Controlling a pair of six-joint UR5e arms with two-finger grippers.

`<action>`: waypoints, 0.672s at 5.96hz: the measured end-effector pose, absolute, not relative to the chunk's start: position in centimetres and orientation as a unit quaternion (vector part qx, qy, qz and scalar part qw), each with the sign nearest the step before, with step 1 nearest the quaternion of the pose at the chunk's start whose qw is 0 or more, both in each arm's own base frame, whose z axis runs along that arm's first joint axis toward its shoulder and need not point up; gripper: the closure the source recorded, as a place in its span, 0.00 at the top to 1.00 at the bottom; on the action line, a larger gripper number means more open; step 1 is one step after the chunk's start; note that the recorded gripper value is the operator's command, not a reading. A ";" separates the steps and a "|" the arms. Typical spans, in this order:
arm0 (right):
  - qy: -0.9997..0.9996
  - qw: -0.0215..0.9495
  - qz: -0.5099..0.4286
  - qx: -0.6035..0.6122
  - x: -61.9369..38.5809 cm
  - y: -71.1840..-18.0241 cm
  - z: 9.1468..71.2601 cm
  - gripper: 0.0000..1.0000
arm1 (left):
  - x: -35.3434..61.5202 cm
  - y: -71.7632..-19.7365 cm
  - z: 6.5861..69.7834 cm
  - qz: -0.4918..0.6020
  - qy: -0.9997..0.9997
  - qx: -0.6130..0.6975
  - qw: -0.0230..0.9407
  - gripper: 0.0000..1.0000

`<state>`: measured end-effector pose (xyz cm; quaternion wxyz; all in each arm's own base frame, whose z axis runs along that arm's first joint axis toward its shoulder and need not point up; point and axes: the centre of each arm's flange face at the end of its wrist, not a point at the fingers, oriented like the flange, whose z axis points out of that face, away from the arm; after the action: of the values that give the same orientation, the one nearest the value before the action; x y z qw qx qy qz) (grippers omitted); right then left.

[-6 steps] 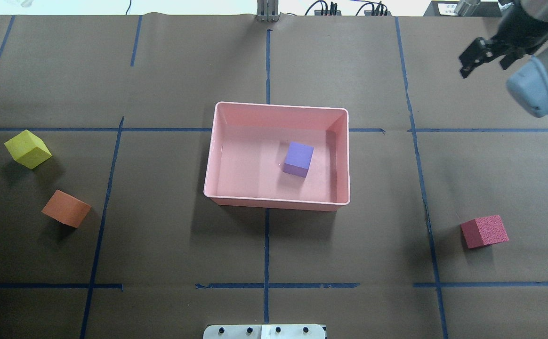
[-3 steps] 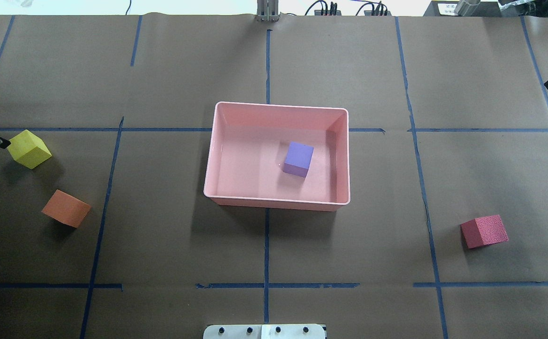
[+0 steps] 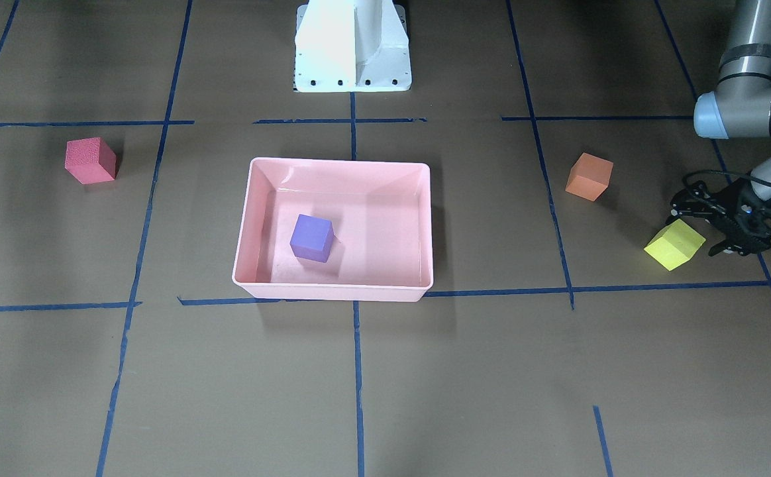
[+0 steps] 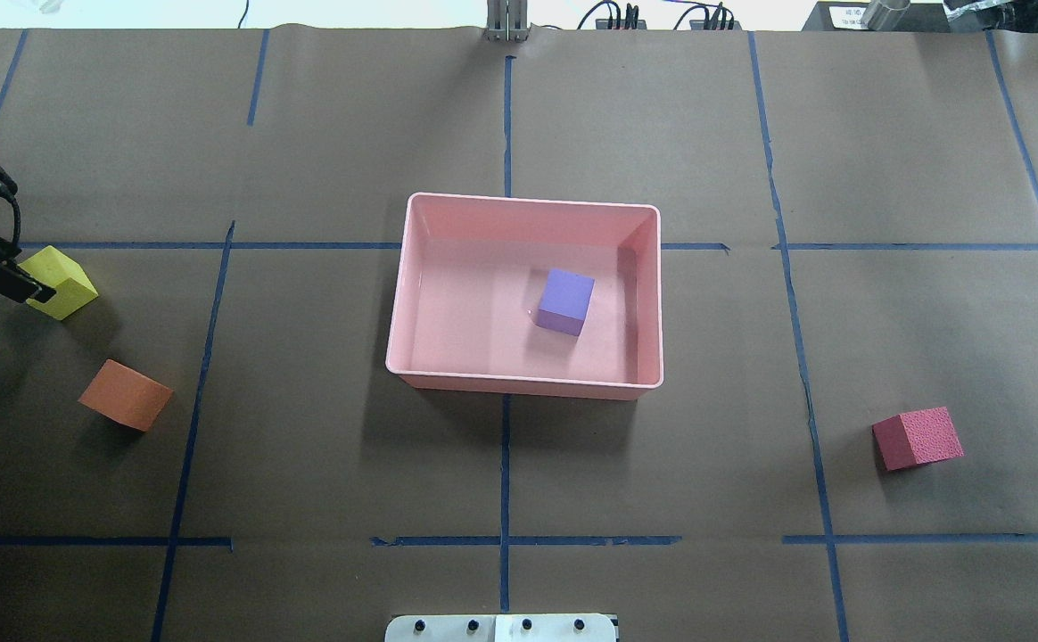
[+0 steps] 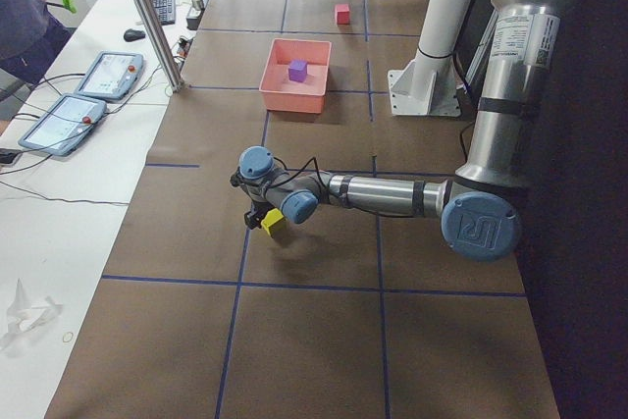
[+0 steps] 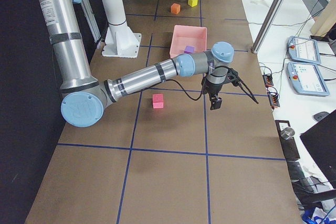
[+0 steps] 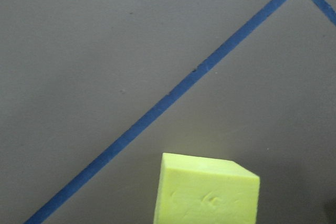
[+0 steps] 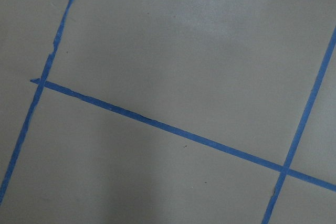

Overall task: Place blocks into pink bin with both arms
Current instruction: 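Grasp the yellow cube with the left gripper and lift it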

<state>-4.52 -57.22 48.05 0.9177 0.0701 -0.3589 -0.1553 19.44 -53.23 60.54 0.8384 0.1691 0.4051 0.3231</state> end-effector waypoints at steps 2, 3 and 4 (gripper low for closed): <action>-0.358 0.918 -0.155 0.069 -4.5 -57.2 48.2 0.99 | 21.1 -52.9 61.4 0.331 0.407 0.156 0.837 0.95; -0.359 0.918 -0.155 0.068 -4.5 -57.1 48.3 0.99 | 21.9 -53.0 61.2 0.335 0.407 0.153 0.836 0.54; -0.360 0.918 -0.154 0.066 -4.5 -56.9 48.6 1.00 | 22.5 -53.0 60.9 0.340 0.408 0.152 0.834 0.44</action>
<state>-4.49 -56.91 48.61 0.9179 0.0664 -0.3596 -0.1543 22.55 -53.03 60.95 0.8336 0.1522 0.4081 0.3398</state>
